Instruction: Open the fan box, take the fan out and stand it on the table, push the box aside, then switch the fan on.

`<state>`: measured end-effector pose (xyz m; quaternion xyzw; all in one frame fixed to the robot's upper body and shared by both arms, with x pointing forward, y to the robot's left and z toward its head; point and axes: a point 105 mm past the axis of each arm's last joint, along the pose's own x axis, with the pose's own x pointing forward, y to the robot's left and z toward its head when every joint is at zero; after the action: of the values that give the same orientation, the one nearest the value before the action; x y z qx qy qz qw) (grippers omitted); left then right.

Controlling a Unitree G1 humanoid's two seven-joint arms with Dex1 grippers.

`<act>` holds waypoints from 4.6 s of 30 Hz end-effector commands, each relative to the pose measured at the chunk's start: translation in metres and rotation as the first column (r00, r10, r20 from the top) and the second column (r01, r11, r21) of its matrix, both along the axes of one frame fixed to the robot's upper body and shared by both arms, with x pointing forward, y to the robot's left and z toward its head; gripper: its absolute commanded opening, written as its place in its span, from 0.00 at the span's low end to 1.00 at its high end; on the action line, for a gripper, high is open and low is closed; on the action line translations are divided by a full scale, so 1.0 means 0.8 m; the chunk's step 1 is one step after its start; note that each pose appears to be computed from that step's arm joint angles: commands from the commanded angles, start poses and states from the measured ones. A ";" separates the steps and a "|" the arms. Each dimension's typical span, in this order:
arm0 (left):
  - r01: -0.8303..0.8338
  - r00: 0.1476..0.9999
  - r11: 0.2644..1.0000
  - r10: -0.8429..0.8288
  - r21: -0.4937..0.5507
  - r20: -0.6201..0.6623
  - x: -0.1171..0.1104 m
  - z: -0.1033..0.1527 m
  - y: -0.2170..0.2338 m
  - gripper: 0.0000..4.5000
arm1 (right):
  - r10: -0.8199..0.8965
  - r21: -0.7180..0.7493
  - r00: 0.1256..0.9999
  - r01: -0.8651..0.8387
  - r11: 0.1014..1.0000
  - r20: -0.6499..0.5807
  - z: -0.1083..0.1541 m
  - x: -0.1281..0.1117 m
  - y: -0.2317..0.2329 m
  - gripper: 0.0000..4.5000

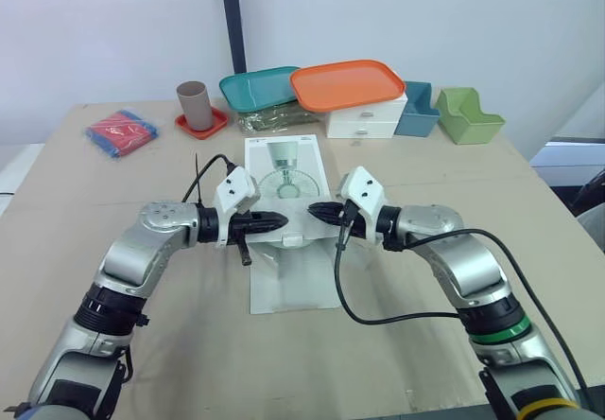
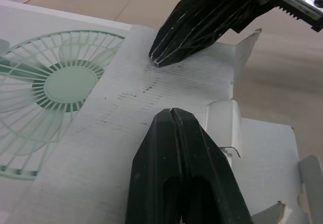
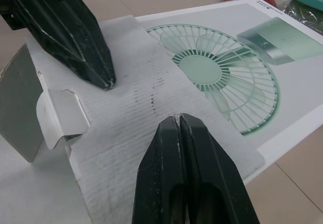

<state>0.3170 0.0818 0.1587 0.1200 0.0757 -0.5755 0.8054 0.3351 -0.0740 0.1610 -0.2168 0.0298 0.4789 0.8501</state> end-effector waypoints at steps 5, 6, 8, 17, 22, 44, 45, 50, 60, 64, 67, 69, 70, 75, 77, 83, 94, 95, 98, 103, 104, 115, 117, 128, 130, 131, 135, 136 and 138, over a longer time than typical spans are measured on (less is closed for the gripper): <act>0.176 0.984 0.984 -0.176 0.010 0.014 -0.044 0.023 -0.004 0.00 | -0.014 -0.008 1.000 0.014 1.000 -0.006 -0.004 0.003 -0.002 0.02; 0.189 0.982 0.981 -0.190 0.039 0.007 -0.048 0.017 -0.006 0.00 | -0.014 -0.008 1.000 0.014 1.000 -0.005 -0.004 0.002 -0.002 0.02; 0.179 0.983 0.981 -0.181 0.073 0.013 -0.048 0.008 -0.009 0.00 | -0.014 -0.005 1.000 0.014 1.000 -0.005 -0.004 0.002 -0.001 0.02; 0.166 0.985 0.970 -0.173 0.179 0.025 -0.046 -0.013 -0.011 0.00 | -0.019 -0.001 1.000 0.019 1.000 -0.007 -0.005 -0.001 0.000 0.02; 0.207 0.978 0.958 -0.205 0.200 -0.032 -0.057 -0.012 -0.001 0.00 | -0.020 0.000 1.000 0.020 1.000 -0.009 -0.006 -0.003 0.000 0.02; -0.133 0.989 0.963 0.146 0.233 -0.039 -0.031 -0.019 0.091 0.00 | -0.009 -0.002 1.000 0.009 1.000 -0.017 -0.008 -0.004 0.001 0.02; -0.149 0.986 0.962 0.162 0.229 -0.036 -0.029 -0.019 0.093 0.00 | -0.009 -0.003 1.000 0.009 1.000 -0.017 -0.008 -0.004 0.001 0.02; -0.249 0.968 0.953 0.252 0.173 0.001 -0.015 -0.020 0.099 0.00 | -0.008 -0.008 1.000 0.008 1.000 -0.017 -0.008 -0.004 -0.001 0.02; -0.342 0.940 0.938 0.343 0.059 -0.002 0.001 -0.025 0.089 0.00 | -0.006 -0.010 1.000 0.006 1.000 -0.015 -0.007 -0.005 -0.002 0.02; -0.348 0.937 0.938 0.348 0.012 -0.020 0.003 -0.027 0.078 0.00 | 0.001 -0.008 1.000 -0.001 1.000 -0.020 -0.007 -0.007 -0.002 0.02; -0.337 0.941 0.942 0.337 -0.002 -0.033 0.001 -0.031 0.069 0.00 | 0.007 -0.008 1.000 -0.008 1.000 -0.025 -0.007 -0.009 -0.001 0.02; -0.328 0.944 0.944 0.327 -0.021 -0.044 0.000 -0.033 0.060 0.00 | 0.019 -0.006 0.999 -0.019 1.000 -0.032 -0.008 -0.012 0.001 0.02; -0.326 0.945 0.945 0.325 -0.026 -0.045 0.000 -0.033 0.056 0.00 | 0.025 -0.006 0.999 -0.025 1.000 -0.034 -0.008 -0.013 0.002 0.02; -0.300 0.953 0.953 0.297 -0.047 -0.062 -0.004 -0.033 0.044 0.00 | 0.034 -0.004 0.999 -0.034 0.999 -0.042 -0.009 -0.016 0.004 0.02; -0.302 0.952 0.952 0.299 -0.047 -0.064 -0.005 -0.033 0.044 0.00 | 0.034 -0.005 0.998 -0.034 0.999 -0.044 -0.009 -0.017 0.004 0.02; -0.313 0.949 0.947 0.309 -0.066 -0.070 -0.005 -0.030 0.043 0.00 | 0.034 -0.003 0.998 -0.034 0.999 -0.047 -0.009 -0.018 0.004 0.02; -0.380 0.925 0.921 0.375 -0.088 -0.068 0.002 -0.027 0.054 0.00 | 0.030 -0.008 0.999 -0.030 1.000 -0.039 -0.008 -0.014 0.003 0.02; -0.383 0.923 0.919 0.377 -0.093 -0.070 0.003 -0.026 0.054 0.00 | 0.030 -0.008 0.999 -0.031 0.999 -0.039 -0.008 -0.014 0.004 0.02; -0.381 0.924 0.919 0.375 -0.098 -0.077 0.002 -0.026 0.056 0.00 | 0.033 -0.010 0.999 -0.033 0.999 -0.039 -0.009 -0.014 0.004 0.02; -0.367 0.929 0.923 0.358 -0.116 -0.095 -0.004 -0.026 0.058 0.00 | 0.032 -0.010 0.999 -0.033 0.999 -0.039 -0.009 -0.014 0.005 0.02; -0.362 0.931 0.924 0.351 -0.126 -0.101 -0.005 -0.024 0.058 0.00 | 0.032 -0.010 0.999 -0.033 0.999 -0.039 -0.009 -0.014 0.005 0.02; -0.295 0.941 0.938 0.251 -0.182 -0.228 -0.040 -0.029 0.063 0.00 | 0.031 -0.014 0.999 -0.032 0.999 -0.041 -0.010 -0.016 0.003 0.02; -0.272 0.937 0.942 0.214 -0.195 -0.275 -0.052 -0.031 0.062 0.00 | 0.030 -0.014 0.999 -0.031 0.999 -0.041 -0.010 -0.016 0.002 0.02; -0.273 0.826 0.912 0.060 -0.305 -0.560 -0.101 -0.052 0.035 0.00 | 0.034 -0.020 0.998 -0.034 0.999 -0.044 -0.010 -0.018 0.001 0.02; -0.285 0.809 0.907 0.055 -0.309 -0.586 -0.105 -0.057 0.032 0.00 | 0.032 -0.023 0.999 -0.033 0.999 -0.044 -0.011 -0.019 0.001 0.02; -0.290 0.800 0.904 0.048 -0.315 -0.598 -0.107 -0.059 0.030 0.00 | 0.031 -0.024 0.999 -0.032 0.999 -0.044 -0.011 -0.019 0.000 0.02; -0.274 0.768 0.906 0.004 -0.322 -0.641 -0.122 -0.065 0.021 0.00 | 0.029 -0.027 0.999 -0.030 0.999 -0.043 -0.010 -0.020 -0.001 0.02; -0.263 0.763 0.911 -0.005 -0.317 -0.647 -0.127 -0.066 0.019 0.00 | 0.029 -0.028 0.999 -0.030 0.999 -0.043 -0.010 -0.020 -0.001 0.02; -0.243 0.745 0.916 -0.035 -0.320 -0.666 -0.137 -0.069 0.015 0.00 | 0.030 -0.029 0.999 -0.031 0.999 -0.044 -0.011 -0.021 -0.002 0.02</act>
<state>0.2165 0.0994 0.0977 -0.2556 0.2486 -0.5156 0.7791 0.3217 -0.0729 0.1564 -0.2155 0.0430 0.4942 0.8411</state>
